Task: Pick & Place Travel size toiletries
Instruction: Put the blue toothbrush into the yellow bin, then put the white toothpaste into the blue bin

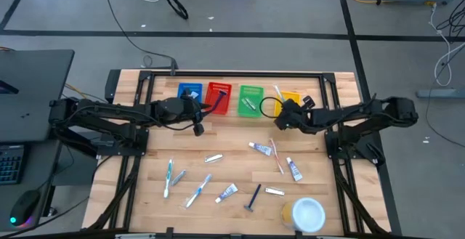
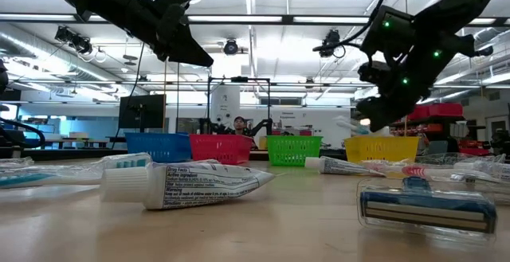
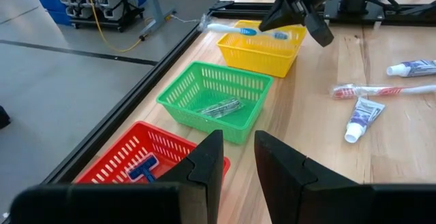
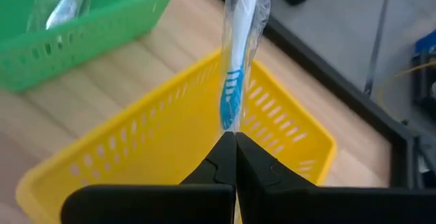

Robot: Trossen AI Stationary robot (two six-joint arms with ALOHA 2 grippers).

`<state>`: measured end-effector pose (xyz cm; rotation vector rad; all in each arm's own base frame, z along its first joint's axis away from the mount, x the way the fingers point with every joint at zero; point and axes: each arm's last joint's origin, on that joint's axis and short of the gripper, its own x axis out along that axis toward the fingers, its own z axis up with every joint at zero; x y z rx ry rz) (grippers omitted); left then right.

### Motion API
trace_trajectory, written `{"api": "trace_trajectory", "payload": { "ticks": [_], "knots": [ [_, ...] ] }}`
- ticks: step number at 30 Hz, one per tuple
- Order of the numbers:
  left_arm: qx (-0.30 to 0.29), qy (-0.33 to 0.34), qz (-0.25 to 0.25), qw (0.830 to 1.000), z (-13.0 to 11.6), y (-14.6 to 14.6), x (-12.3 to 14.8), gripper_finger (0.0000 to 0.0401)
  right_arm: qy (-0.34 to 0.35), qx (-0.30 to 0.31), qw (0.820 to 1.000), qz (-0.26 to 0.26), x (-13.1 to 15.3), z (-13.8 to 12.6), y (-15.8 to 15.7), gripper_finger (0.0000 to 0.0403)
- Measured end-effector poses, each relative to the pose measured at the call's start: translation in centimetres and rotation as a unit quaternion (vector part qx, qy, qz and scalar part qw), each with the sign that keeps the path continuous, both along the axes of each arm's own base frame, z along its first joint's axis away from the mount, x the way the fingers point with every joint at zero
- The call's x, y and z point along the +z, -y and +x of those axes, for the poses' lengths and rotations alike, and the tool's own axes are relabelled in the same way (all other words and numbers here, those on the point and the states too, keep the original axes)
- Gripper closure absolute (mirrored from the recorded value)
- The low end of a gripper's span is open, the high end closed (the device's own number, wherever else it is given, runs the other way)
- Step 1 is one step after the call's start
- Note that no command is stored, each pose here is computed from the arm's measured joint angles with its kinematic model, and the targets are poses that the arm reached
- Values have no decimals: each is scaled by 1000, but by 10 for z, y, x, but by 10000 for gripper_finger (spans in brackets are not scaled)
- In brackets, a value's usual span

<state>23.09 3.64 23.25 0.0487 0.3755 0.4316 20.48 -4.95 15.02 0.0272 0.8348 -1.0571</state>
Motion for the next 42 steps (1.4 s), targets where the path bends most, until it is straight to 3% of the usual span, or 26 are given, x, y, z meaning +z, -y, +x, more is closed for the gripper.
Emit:
{"api": "trace_trajectory", "payload": {
  "ticks": [7,14,23,27,32,36,42],
  "knots": [
    [0,0,0,1000,0,0,0,307,-1,18,998,63,-4,-2,6,401],
    [0,0,0,1000,0,0,0,307,-10,22,996,82,-5,-4,15,396],
    [0,0,0,1000,0,0,0,307,-10,13,995,99,-5,-7,25,332],
    [0,0,0,1000,0,0,0,307,-11,-9,997,71,-3,-9,30,313],
    [0,0,0,1000,0,0,0,307,29,-7,998,53,20,3,34,309],
    [2,1,1,1000,0,0,0,307,51,31,997,40,43,15,37,308],
    [8,14,-19,1000,0,0,1,307,157,91,982,48,68,34,39,308]
  ]
}}
